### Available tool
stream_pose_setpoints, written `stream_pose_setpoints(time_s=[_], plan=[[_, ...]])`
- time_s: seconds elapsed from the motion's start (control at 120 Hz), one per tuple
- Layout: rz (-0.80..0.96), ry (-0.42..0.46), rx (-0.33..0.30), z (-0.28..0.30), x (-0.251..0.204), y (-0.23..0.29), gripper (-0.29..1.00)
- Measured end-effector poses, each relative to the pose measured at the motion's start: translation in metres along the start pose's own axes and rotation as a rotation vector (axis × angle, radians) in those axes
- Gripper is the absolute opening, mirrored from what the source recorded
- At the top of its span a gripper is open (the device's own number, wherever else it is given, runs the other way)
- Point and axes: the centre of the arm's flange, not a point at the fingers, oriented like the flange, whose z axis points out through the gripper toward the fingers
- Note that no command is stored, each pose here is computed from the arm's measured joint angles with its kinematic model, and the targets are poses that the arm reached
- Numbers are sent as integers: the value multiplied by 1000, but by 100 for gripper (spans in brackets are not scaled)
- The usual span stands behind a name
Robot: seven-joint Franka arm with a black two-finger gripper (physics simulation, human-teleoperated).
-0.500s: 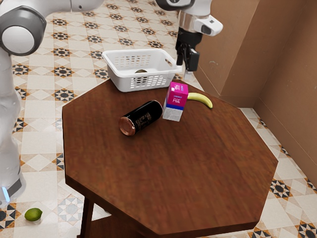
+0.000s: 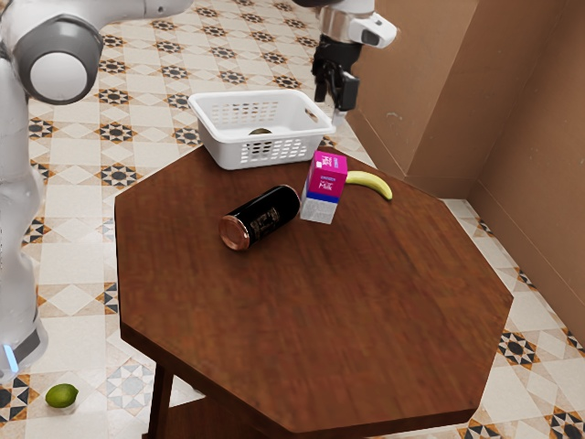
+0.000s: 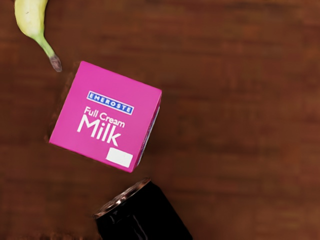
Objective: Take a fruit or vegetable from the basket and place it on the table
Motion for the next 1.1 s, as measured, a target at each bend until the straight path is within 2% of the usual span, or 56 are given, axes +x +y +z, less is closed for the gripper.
stream_pose_setpoints(time_s=[0.125, 0.183, 0.3, 0.425, 0.633, 0.767, 0.908, 1.1], plan=[[-233, -2, 48, 3, -9, -129, 70], [-292, -6, 62, 4, -16, -162, 70], [-315, -16, 83, 16, -8, -176, 70], [-380, -11, 86, 22, -15, -214, 70], [-410, -1, 98, 30, -15, -236, 70], [-420, -15, 114, 59, -3, -248, 70], [-452, -47, 101, 106, 9, -268, 70], [-484, -27, 84, 133, 15, -288, 70]])
